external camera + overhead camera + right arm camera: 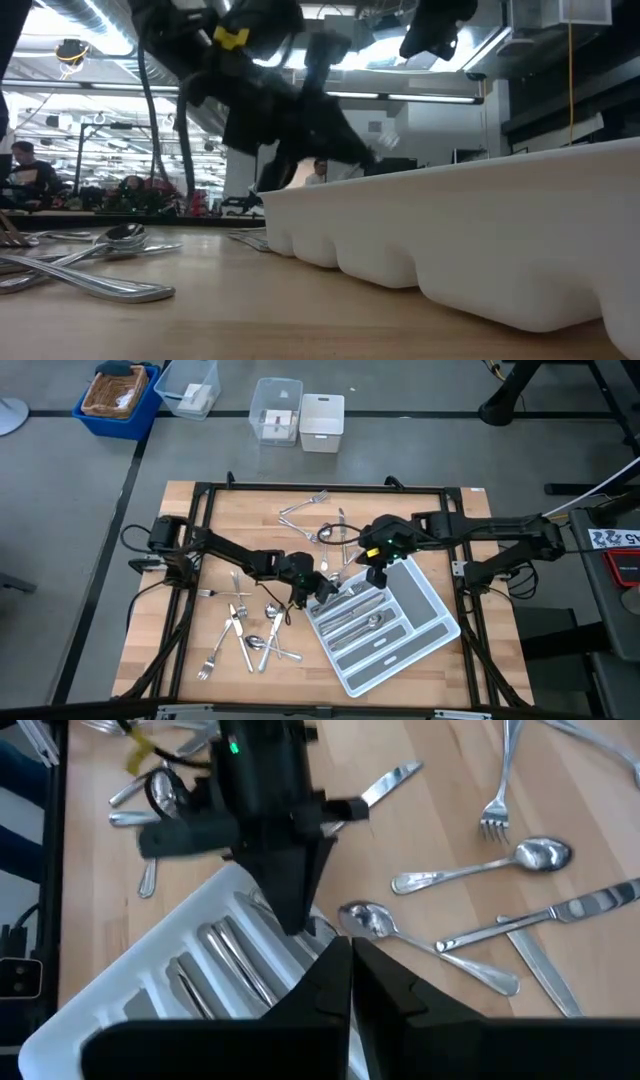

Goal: Sort silverware
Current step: Put the silver fork into the silverware tray, then put the silver table knife into the silverware tray

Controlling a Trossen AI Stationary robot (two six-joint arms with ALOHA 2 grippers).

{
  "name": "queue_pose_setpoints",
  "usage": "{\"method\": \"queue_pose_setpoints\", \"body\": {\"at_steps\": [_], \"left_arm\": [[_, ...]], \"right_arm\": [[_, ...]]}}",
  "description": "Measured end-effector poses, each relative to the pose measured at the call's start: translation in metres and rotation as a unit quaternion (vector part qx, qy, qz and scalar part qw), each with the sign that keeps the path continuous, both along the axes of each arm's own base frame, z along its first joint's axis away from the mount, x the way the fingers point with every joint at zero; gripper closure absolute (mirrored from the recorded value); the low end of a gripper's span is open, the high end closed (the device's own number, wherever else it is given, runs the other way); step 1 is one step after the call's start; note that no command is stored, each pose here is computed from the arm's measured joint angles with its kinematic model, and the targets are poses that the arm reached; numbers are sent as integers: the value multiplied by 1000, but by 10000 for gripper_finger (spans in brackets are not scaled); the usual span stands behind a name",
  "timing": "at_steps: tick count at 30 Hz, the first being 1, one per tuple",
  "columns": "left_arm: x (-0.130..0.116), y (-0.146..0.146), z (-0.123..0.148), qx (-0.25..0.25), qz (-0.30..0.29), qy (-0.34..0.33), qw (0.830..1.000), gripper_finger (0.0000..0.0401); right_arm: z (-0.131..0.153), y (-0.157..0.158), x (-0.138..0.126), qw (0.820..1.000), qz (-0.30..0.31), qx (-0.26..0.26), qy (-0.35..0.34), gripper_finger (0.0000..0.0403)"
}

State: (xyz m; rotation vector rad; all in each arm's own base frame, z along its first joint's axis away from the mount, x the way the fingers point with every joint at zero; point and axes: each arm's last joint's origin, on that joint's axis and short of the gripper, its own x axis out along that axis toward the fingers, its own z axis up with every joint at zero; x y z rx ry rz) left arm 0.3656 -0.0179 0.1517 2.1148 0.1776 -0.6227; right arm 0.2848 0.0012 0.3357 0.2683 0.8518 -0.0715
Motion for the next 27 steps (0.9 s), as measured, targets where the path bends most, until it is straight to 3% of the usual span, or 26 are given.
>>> {"method": "queue_pose_setpoints", "body": {"at_steps": [9,15,19,24,27], "left_arm": [[3,0,-24,-4,-3,32,999,368],[3,-4,-22,-102,-11,38,994,332],[5,-4,-19,-131,2,25,991,309],[10,0,-7,-127,69,-35,989,303],[11,3,4,-155,136,-75,976,307]], "right_arm": [[5,0,5,999,0,0,-39,388],[6,0,6,999,2,2,-43,388],[6,1,6,999,10,11,-43,388],[6,2,6,998,25,26,-44,388],[6,2,5,998,25,26,-44,388]]}}
